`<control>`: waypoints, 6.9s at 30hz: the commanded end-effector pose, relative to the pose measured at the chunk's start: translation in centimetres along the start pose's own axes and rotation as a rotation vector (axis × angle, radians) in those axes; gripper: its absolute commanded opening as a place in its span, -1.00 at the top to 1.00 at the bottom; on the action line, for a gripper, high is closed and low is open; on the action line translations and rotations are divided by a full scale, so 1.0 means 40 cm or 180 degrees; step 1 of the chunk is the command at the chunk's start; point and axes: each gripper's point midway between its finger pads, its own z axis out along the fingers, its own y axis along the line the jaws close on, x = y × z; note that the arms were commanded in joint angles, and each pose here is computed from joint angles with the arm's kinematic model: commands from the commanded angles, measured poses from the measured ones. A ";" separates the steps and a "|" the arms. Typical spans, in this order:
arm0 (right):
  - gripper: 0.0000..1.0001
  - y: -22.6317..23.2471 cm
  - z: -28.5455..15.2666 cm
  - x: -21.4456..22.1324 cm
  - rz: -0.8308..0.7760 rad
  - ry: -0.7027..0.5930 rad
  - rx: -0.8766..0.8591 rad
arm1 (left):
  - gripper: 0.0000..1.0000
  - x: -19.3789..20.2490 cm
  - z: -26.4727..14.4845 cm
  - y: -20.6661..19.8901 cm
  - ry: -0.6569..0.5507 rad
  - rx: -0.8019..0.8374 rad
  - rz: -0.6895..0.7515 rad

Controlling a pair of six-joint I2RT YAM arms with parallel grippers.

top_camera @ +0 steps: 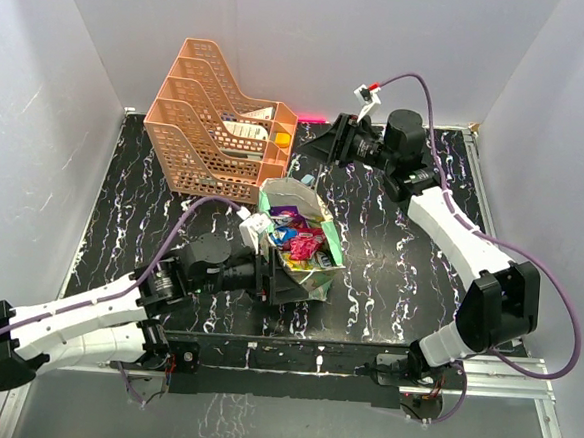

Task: Take the snacks out of the paper bag

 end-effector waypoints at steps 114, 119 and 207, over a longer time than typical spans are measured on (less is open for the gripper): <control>0.85 0.052 -0.479 -0.071 -0.0034 -0.1687 0.1799 | -0.76 -0.414 -0.155 0.014 -0.2206 -0.0432 -0.0123; 0.85 0.051 -0.478 -0.070 -0.0031 -0.1689 0.1794 | -0.59 -0.401 -0.144 -0.037 -0.2041 -0.0141 -0.0091; 0.85 0.315 -0.063 0.111 0.0421 -0.0526 -0.0385 | 1.00 -0.712 -0.563 -0.121 -0.2664 -0.2993 0.1710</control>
